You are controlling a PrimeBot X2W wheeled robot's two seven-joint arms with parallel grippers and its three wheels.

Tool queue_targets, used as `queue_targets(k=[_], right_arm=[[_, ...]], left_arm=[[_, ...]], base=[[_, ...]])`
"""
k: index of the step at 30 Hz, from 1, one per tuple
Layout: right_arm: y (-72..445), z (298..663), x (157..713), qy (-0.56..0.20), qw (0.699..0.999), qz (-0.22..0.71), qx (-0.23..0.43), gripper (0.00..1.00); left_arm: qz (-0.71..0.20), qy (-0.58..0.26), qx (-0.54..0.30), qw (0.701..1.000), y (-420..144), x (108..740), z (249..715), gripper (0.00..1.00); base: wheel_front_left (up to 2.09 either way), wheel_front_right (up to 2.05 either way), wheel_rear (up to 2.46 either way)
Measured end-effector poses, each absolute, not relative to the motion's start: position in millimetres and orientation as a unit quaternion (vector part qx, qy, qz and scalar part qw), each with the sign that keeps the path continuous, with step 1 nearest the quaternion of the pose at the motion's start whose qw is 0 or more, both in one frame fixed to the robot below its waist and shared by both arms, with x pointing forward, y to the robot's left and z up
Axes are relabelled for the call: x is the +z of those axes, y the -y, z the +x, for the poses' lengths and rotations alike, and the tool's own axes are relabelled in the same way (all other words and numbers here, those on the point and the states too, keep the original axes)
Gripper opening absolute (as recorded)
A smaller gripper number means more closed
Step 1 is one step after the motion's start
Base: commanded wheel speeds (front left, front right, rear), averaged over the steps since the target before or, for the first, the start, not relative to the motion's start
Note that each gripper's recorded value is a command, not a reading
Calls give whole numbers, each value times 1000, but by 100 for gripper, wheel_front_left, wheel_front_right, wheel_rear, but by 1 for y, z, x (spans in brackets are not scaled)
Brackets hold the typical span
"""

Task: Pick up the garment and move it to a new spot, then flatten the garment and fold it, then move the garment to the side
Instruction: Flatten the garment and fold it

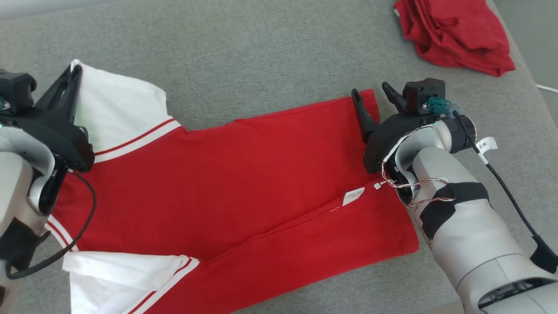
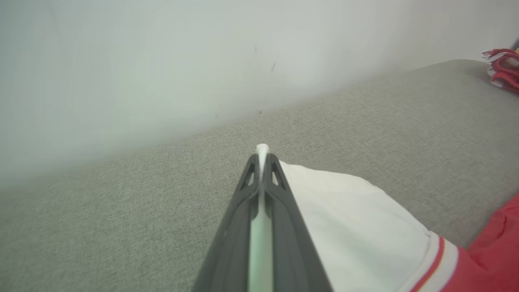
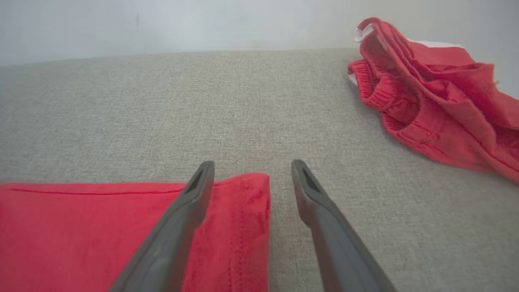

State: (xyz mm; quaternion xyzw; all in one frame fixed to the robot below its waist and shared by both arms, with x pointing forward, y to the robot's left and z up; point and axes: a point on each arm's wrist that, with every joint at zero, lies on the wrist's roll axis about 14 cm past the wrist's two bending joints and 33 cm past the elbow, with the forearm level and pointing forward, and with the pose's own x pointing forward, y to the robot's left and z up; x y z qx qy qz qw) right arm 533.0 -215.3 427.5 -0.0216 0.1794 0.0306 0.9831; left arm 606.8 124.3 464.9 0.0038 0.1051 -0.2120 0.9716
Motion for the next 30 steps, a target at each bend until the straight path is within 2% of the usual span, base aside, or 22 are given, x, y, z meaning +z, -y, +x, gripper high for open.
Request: queue_targets(k=[2, 3, 5, 6, 7, 8, 9, 10, 14, 21, 30], right_arm=[[214, 535, 424, -189, 981, -25, 33, 91], [213, 536, 422, -193, 980, -23, 33, 76], [213, 533, 413, -214, 976, -25, 33, 66], [213, 531, 410, -221, 974, -24, 32, 57], [213, 531, 409, -225, 973, -24, 31, 42], [214, 531, 408, -228, 973, -24, 31, 35], [215, 531, 408, -231, 972, -25, 30, 4], [215, 532, 409, -228, 973, -25, 30, 0], [213, 536, 413, -219, 975, -24, 31, 0], [208, 552, 438, -162, 986, -21, 37, 0], [204, 521, 434, -144, 989, 18, 35, 0]], left_arm=[[4, -100, -213, 972, -124, 467, 607, 0], [3, -98, -213, 972, -124, 468, 607, 0], [3, -97, -215, 972, -124, 467, 606, 0], [3, -96, -215, 972, -124, 467, 606, 0], [3, -96, -216, 972, -123, 467, 606, 0], [3, -94, -217, 972, -122, 468, 606, 0], [2, -93, -217, 972, -122, 468, 606, 0], [2, -93, -218, 972, -121, 468, 606, 0], [0, -93, -218, 972, -122, 468, 606, 0], [-9, -64, -203, 977, -131, 484, 608, 0], [-45, -29, -199, 979, -127, 497, 563, 0]], base=[[0, 0, 0], [0, 0, 0], [0, 0, 0], [0, 0, 0], [0, 0, 0], [0, 0, 0], [0, 0, 0], [0, 0, 0], [0, 0, 0], [0, 0, 0], [0, 0, 0]])
